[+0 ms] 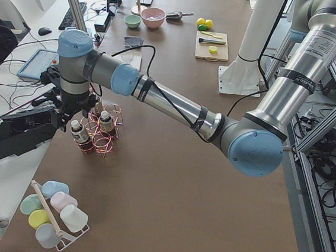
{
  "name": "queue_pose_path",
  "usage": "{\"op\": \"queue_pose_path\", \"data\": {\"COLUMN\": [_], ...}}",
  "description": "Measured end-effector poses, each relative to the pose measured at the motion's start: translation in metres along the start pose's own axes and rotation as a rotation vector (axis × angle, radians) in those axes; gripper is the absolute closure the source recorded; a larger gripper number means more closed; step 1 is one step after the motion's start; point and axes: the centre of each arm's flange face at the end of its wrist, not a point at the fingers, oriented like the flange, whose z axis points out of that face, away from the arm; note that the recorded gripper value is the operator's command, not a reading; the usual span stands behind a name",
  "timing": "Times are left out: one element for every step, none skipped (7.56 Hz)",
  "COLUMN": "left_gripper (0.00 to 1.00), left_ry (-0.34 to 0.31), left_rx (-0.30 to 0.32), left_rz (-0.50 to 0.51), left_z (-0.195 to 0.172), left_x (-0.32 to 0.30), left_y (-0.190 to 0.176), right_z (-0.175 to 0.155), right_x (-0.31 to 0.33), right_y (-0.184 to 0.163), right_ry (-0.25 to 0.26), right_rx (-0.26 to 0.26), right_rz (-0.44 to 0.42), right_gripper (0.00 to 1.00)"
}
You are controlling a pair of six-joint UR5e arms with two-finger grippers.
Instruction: Take tea from basket to plate
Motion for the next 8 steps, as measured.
{"op": "queue_pose_path", "data": {"left_gripper": [0.06,0.06,0.05,0.05,0.05,0.05,0.05,0.05], "left_ry": [0.002,0.004,-0.015,-0.036,-0.045,-0.036,-0.014,0.005], "left_rx": [0.010,0.011,0.012,0.017,0.020,0.019,0.015,0.009], "left_rz": [0.047,0.081,0.131,0.200,0.252,0.295,0.349,0.399], "left_z": [-0.001,0.004,0.005,0.006,0.009,0.015,0.025,0.034], "left_x": [0.022,0.039,0.058,0.086,0.107,0.123,0.137,0.147], "left_y": [-0.022,-0.035,-0.050,-0.066,-0.077,-0.083,-0.086,-0.087], "right_z": [0.000,0.000,0.000,0.000,0.000,0.001,0.001,0.001], "right_x": [0.000,0.000,0.000,0.000,0.000,0.000,0.001,0.001], "right_y": [0.000,0.000,0.000,0.000,0.000,0.000,0.000,0.000], "right_ry": [0.001,0.001,0.001,0.001,0.001,0.002,0.003,0.004], "right_rx": [0.000,0.000,-0.001,-0.001,-0.001,-0.001,-0.001,-0.001], "right_rz": [0.000,0.000,0.000,0.000,0.000,0.001,0.001,0.001], "right_gripper": [0.00,0.00,0.00,0.00,0.00,0.00,0.00,0.00]}}
